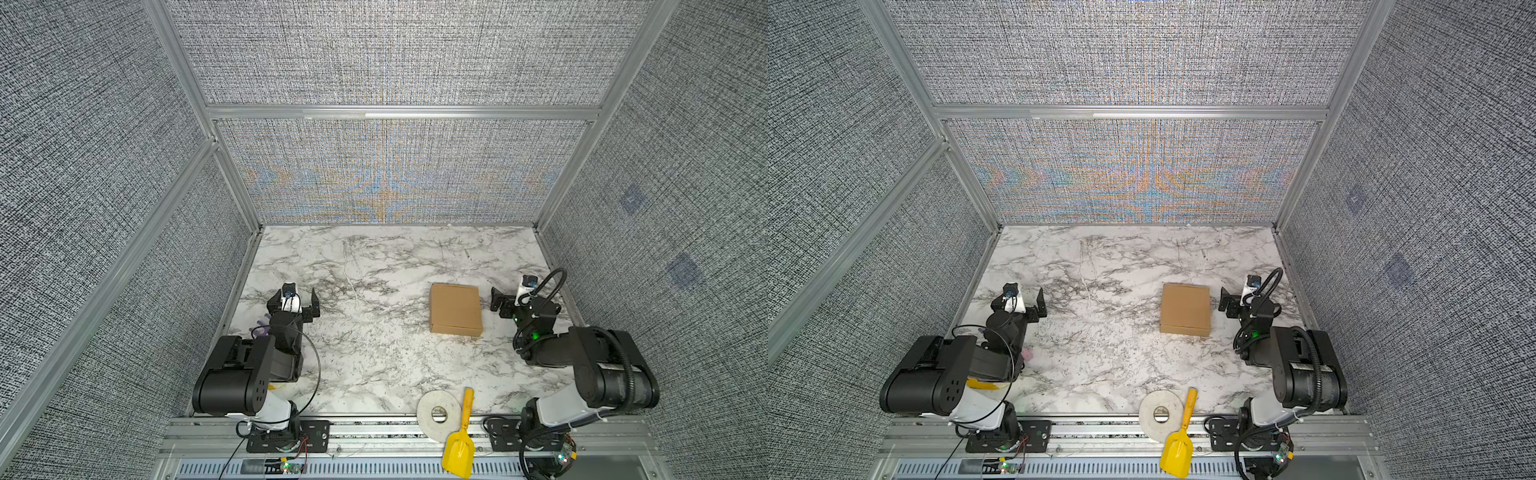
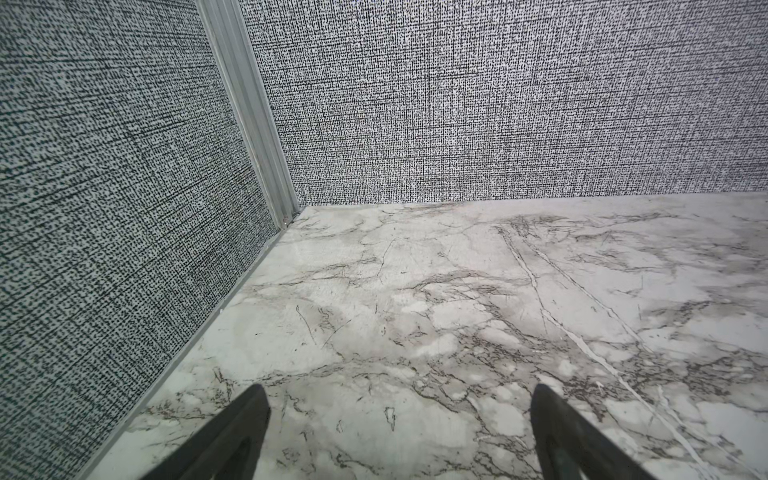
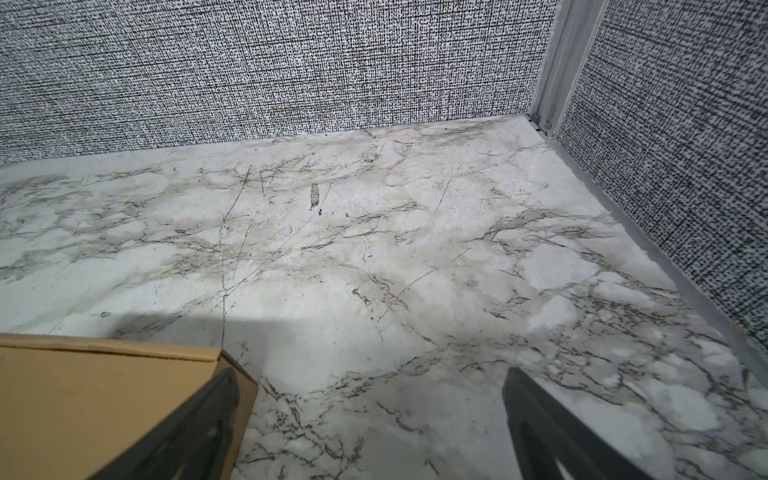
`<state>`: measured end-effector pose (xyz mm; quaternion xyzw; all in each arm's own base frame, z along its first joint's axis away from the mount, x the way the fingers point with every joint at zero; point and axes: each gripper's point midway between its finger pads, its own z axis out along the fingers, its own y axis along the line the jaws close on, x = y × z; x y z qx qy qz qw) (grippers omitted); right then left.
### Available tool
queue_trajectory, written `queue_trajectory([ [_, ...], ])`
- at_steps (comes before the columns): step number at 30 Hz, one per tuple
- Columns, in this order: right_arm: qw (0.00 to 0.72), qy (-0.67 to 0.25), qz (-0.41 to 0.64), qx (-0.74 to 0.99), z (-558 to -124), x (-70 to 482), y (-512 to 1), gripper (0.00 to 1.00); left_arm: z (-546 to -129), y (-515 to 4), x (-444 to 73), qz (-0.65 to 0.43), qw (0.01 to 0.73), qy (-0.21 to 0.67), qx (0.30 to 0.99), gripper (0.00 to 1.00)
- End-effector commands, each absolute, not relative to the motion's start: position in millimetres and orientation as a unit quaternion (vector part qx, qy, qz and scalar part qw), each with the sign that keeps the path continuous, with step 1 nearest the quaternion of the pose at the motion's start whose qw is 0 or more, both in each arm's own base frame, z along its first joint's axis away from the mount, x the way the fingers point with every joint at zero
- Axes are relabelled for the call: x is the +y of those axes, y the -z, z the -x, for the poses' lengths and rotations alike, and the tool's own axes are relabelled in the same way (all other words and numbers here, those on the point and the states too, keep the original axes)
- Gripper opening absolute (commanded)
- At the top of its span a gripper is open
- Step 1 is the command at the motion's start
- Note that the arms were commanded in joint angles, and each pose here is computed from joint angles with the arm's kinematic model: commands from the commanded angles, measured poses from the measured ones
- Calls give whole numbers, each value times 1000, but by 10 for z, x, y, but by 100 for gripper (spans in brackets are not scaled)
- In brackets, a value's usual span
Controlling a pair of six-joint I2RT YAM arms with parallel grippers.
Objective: Fold the paper box
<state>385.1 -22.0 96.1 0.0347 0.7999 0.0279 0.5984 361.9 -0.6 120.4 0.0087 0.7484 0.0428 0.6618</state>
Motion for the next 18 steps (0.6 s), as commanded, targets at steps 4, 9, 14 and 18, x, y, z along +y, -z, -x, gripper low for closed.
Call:
queue_trajectory([
  [4, 604, -21, -32, 796, -3874, -229, -999, 99, -3623, -1287, 4, -6, 675, -46, 736, 99],
  [9, 603, -21, -32, 797, -3874, -226, -999, 99, -3623, -1291, 2, -6, 675, -46, 736, 99],
  [14, 602, -19, -32, 797, -3873, -225, -994, 99, -3631, -1280, 2, -7, 674, -46, 738, 99],
  [18, 603, -19, -32, 797, -3876, -224, -996, 99, -3588, -1306, 6, -6, 680, -48, 731, 99],
])
